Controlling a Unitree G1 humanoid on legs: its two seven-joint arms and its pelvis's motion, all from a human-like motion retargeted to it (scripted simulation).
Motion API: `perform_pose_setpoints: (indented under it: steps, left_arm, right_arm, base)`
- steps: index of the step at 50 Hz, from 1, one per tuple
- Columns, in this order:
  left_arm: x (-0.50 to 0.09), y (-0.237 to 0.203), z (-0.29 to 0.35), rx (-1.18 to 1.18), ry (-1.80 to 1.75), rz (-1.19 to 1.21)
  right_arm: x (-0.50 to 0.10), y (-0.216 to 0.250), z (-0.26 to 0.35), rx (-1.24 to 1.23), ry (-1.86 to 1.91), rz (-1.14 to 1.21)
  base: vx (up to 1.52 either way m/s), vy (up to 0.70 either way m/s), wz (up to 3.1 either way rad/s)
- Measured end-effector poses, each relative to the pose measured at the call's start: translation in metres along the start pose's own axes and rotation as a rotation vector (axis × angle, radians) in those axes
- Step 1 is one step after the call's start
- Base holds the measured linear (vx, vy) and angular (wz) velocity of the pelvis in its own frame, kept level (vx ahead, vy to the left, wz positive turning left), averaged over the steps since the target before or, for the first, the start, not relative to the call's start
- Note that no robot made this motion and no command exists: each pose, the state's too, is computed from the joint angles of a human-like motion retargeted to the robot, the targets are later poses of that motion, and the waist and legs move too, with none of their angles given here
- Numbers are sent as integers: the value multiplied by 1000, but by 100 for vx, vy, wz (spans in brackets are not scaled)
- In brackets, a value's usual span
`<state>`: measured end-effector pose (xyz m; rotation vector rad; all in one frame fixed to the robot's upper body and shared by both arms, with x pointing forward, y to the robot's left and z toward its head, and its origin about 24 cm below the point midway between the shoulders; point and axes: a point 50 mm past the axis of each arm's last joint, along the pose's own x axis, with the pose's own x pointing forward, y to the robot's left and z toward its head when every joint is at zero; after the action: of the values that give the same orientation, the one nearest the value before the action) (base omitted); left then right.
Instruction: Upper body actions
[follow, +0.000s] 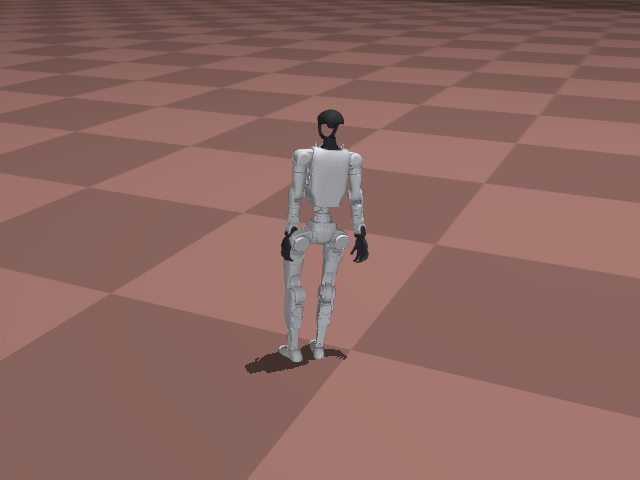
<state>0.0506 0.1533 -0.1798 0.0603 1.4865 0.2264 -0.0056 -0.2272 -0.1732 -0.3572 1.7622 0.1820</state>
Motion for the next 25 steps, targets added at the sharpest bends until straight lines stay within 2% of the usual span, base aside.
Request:
perform_pose_setpoints:
  steps: [5, 10, 15, 25]
  left_arm:
    - [0, 1, 4, -29, -1, -2]
    - [2, 16, -16, -75, 95, -26]
    - [0, 31, -45, -2, 221, 9]
    - [-3, 27, -66, -20, 284, -2]
  right_arm:
    - [-1, -2, 1, -74, 16, 24]
    - [-10, -9, 51, -166, -161, -63]
    - [-17, -3, 75, -190, -265, -50]
    - [-7, -2, 40, -96, -126, -54]
  base:
    - [-3, 12, -128]
    - [-8, 1, -210]
    - [5, -17, -271]
    - [28, -21, -204]
